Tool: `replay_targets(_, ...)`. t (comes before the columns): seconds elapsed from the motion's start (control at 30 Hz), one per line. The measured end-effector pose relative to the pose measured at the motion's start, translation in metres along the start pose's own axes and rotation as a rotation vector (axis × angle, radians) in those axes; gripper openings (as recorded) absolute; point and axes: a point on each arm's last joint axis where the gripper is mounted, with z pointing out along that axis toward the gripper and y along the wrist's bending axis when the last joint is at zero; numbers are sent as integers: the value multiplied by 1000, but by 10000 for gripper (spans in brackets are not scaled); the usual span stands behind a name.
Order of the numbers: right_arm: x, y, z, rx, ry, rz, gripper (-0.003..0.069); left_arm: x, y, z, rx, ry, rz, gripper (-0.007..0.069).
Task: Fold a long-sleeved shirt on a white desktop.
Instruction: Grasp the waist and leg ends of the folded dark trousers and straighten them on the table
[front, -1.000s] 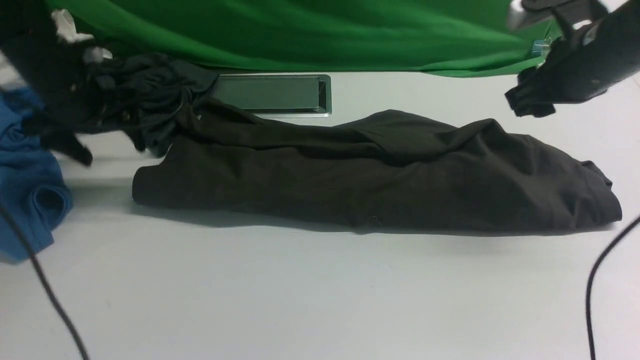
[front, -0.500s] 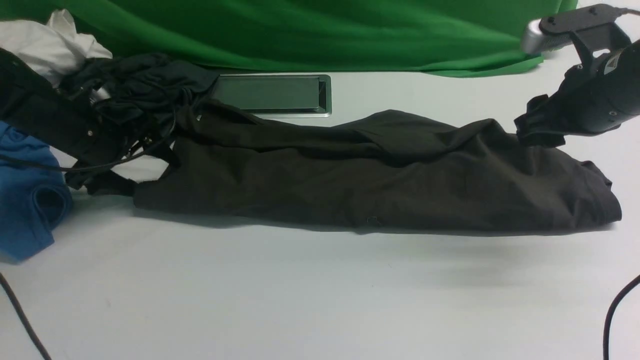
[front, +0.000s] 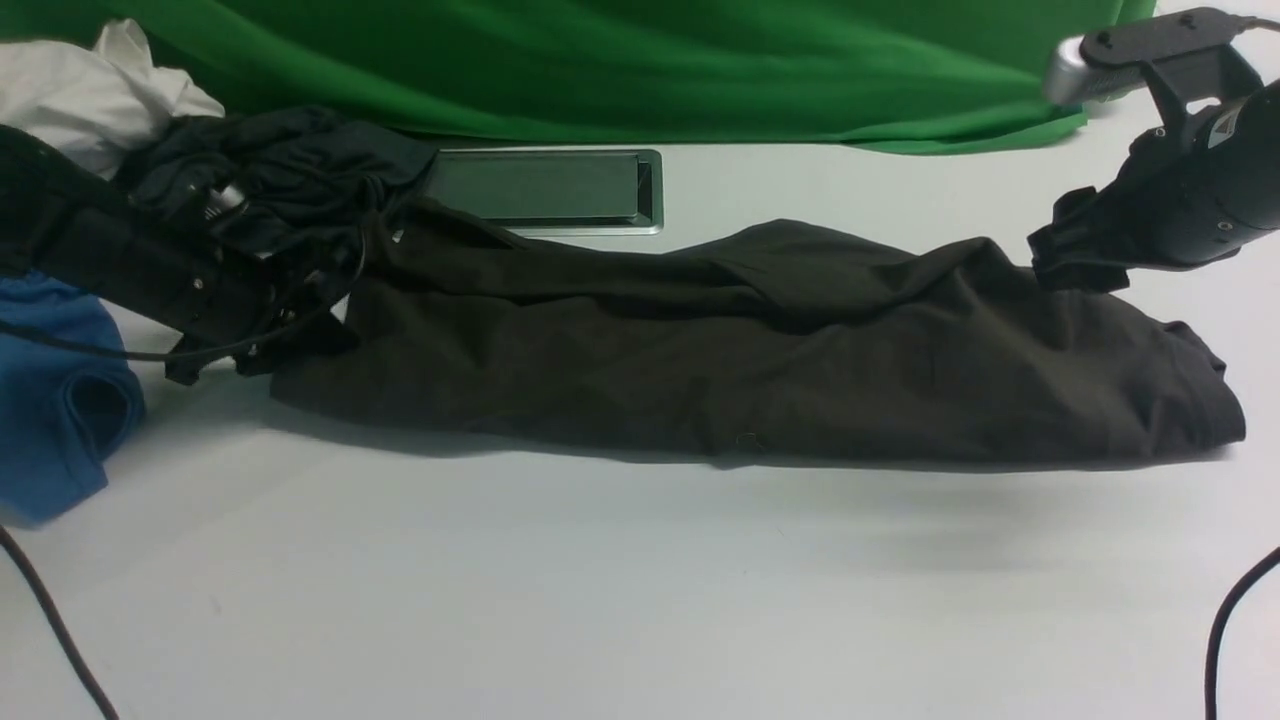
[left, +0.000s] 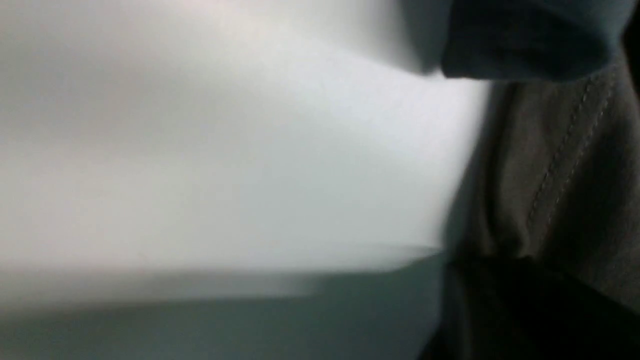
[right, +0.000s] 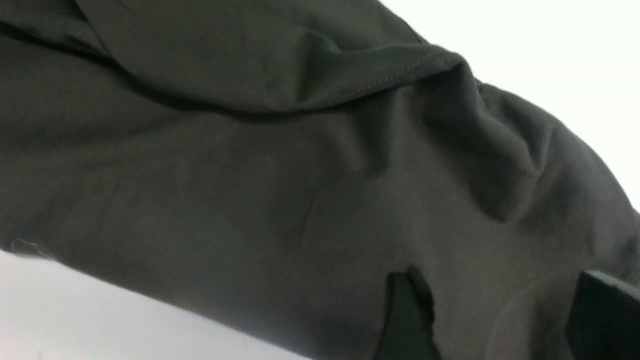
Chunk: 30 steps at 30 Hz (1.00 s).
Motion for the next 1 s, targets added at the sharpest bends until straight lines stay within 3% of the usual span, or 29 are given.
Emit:
replay_targets(0.2, 1, 0, 0, -2, 7, -7, 409, 10, -2, 1, 50, 81, 17, 41)
replay_targets(0.33, 4, 1, 0, -9, 41, -24, 409, 21, 1, -11, 25, 85, 13, 41)
replay_targets(0.53, 14, 2, 1, -19, 82, -32, 409, 58, 18, -51, -57, 0, -64, 40)
replay_targets(0.63, 17, 5, -1, -38, 55, -34, 409, 75, 33, -67, -145, -74, -73, 40)
replay_targets(0.73, 14, 12, 0, -111, -4, -34, 409, 81, 34, -78, -223, -142, -45, 53)
replay_targets(0.8, 13, 16, 3, -154, -20, -39, 409, 81, 32, -80, -239, -152, -38, 74)
replay_targets(0.9, 15, 20, 21, -212, 4, -61, 383, 82, 29, -78, -288, -147, -8, 191)
replay_targets(0.93, 18, 21, 32, -227, 38, -65, 322, 82, 28, -78, -306, -143, -4, 253)
replay_targets(0.97, 18, 21, 33, -228, 42, -65, 322, 82, 29, -78, -314, -142, 0, 263)
replay_targets(1.0, 22, 22, 43, -246, 89, -77, 204, 79, 29, -82, -342, -139, 2, 356)
